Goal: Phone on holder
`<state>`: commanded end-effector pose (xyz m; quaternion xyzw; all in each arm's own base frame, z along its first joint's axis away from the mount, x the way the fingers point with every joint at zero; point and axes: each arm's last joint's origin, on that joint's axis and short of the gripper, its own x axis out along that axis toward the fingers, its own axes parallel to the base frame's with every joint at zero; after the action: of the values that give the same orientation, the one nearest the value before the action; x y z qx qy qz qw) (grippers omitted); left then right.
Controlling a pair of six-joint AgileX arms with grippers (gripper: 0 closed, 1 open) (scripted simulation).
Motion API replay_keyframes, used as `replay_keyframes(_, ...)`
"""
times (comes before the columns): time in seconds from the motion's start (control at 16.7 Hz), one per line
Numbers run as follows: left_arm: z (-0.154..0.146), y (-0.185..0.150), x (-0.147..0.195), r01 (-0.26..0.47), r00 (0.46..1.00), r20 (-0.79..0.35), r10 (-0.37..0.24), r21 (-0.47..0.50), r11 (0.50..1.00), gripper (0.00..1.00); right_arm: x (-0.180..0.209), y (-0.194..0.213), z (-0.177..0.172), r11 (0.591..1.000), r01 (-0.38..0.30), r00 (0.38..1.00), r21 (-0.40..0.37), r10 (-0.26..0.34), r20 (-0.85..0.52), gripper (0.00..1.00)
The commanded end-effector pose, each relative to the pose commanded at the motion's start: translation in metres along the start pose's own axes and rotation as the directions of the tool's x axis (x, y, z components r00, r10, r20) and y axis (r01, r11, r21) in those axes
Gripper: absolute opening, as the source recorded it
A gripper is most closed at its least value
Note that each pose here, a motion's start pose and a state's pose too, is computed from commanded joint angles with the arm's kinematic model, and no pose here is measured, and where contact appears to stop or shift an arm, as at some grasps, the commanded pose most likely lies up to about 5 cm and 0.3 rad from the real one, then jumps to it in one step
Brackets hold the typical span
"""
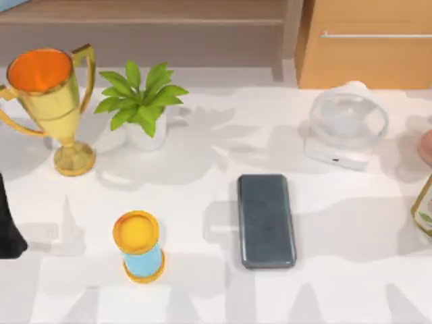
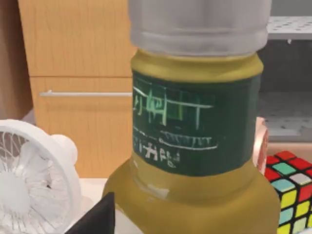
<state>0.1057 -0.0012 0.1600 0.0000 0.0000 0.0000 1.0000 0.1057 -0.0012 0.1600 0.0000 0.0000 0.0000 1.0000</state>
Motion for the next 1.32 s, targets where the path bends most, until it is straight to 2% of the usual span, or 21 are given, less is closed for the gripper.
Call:
replay_keyframes(0.24,0.0,0.0,0.0,0.0,1.0,0.0,0.0,0.0,1.0,1.0,0.0,0.001,0.007,1.0,-0.008,1.0,0.008,0.008,-0.002,1.0)
replay_keyframes(0.42,0.0,0.0,0.0,0.0,1.0,0.0,0.0,0.0,1.0,1.0,-0.001,0.005,0.037,0.998,-0.046,0.999,0.041,0.046,-0.012,1.0)
replay_keyframes(0.66,0.0,0.0,0.0,0.0,1.0,0.0,0.0,0.0,1.0,1.0,0.005,0.017,0.1,0.985,-0.134,0.987,0.112,0.142,-0.072,1.0)
replay_keyframes(0.84,0.0,0.0,0.0,0.0,1.0,0.0,0.0,0.0,1.0,1.0,0.026,0.034,0.144,0.962,-0.207,0.951,0.178,0.241,-0.193,1.0)
replay_keyframes(0.96,0.0,0.0,0.0,0.0,1.0,0.0,0.0,0.0,1.0,1.0,0.049,0.053,0.161,0.945,-0.238,0.897,0.223,0.302,-0.323,1.0)
replay_keyframes(1.08,0.0,0.0,0.0,0.0,1.0,0.0,0.0,0.0,1.0,1.0,0.077,0.079,0.165,0.935,-0.245,0.806,0.256,0.344,-0.481,1.0)
replay_keyframes(1.2,0.0,0.0,0.0,0.0,1.0,0.0,0.0,0.0,1.0,1.0,0.105,0.11,0.156,0.936,-0.229,0.679,0.268,0.35,-0.646,1.0)
replay_keyframes(1.32,0.0,0.0,0.0,0.0,1.0,0.0,0.0,0.0,1.0,1.0,0.131,0.143,0.137,0.948,-0.197,0.53,0.252,0.319,-0.785,1.0)
